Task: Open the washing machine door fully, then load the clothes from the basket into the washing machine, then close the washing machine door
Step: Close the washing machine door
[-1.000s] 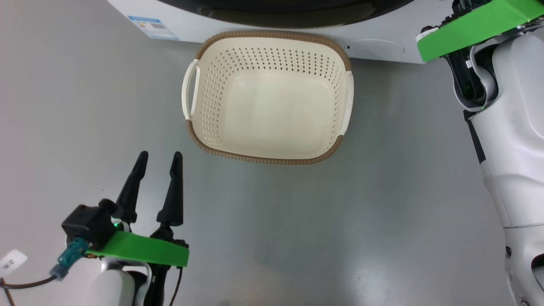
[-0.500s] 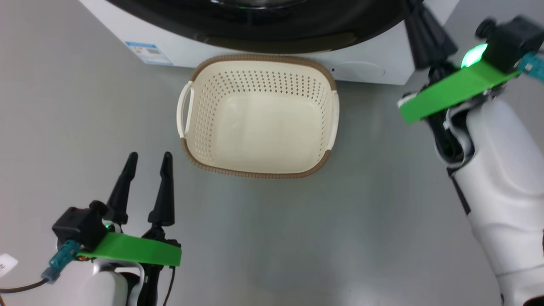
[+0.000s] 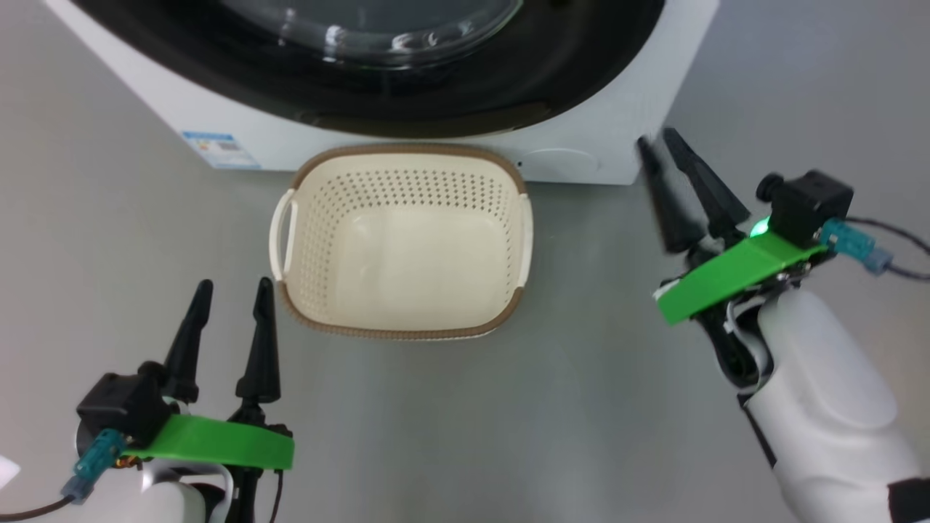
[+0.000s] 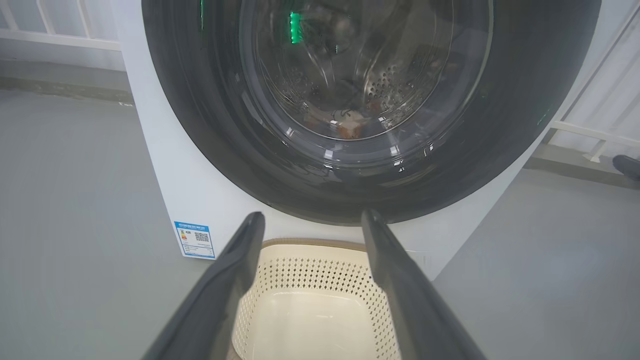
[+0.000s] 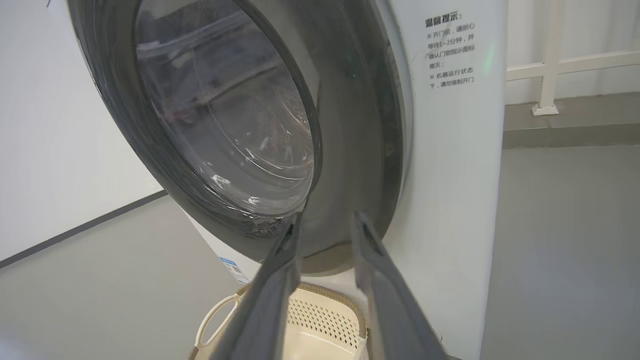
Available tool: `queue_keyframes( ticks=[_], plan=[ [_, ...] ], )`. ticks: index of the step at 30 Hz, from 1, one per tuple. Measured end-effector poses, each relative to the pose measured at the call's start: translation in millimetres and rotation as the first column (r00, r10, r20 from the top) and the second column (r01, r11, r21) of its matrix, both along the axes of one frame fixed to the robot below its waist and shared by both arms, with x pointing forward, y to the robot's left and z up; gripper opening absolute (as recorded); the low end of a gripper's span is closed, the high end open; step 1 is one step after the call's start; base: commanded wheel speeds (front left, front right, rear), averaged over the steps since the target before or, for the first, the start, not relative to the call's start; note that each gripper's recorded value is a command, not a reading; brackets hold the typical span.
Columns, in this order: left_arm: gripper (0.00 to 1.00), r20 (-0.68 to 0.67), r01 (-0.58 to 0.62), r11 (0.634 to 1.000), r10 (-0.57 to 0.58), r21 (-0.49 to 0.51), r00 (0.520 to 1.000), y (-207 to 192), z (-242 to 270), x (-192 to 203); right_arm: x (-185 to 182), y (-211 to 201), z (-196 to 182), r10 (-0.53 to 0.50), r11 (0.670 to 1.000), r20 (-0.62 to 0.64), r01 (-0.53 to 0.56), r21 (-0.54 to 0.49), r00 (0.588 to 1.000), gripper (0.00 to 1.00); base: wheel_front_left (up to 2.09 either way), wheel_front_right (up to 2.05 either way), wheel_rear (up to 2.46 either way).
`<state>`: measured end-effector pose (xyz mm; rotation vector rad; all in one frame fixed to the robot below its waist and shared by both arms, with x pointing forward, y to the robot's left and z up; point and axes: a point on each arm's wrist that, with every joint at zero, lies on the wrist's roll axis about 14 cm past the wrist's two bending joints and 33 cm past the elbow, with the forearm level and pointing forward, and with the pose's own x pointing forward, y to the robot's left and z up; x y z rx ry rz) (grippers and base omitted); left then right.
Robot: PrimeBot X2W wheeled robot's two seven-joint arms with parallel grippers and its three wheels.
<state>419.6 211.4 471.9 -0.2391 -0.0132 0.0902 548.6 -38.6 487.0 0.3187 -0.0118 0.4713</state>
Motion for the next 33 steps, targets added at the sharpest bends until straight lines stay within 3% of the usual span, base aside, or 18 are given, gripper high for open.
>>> queue_keyframes(
  ticks=[20,33],
  plan=[
    [1.0,0.063,0.047,0.999,-0.047,0.011,0.997,-17,20,5,-73,-75,-9,-0.196,0.98,-0.045,0.194,-0.044,0.98,1.0,0.0,0.0,0.0],
    [1.0,0.07,0.049,0.999,-0.05,0.015,0.996,-18,27,-23,-127,-107,4,-0.288,0.957,-0.014,0.287,-0.051,0.957,1.0,0.0,0.0,0.0]
  ],
)
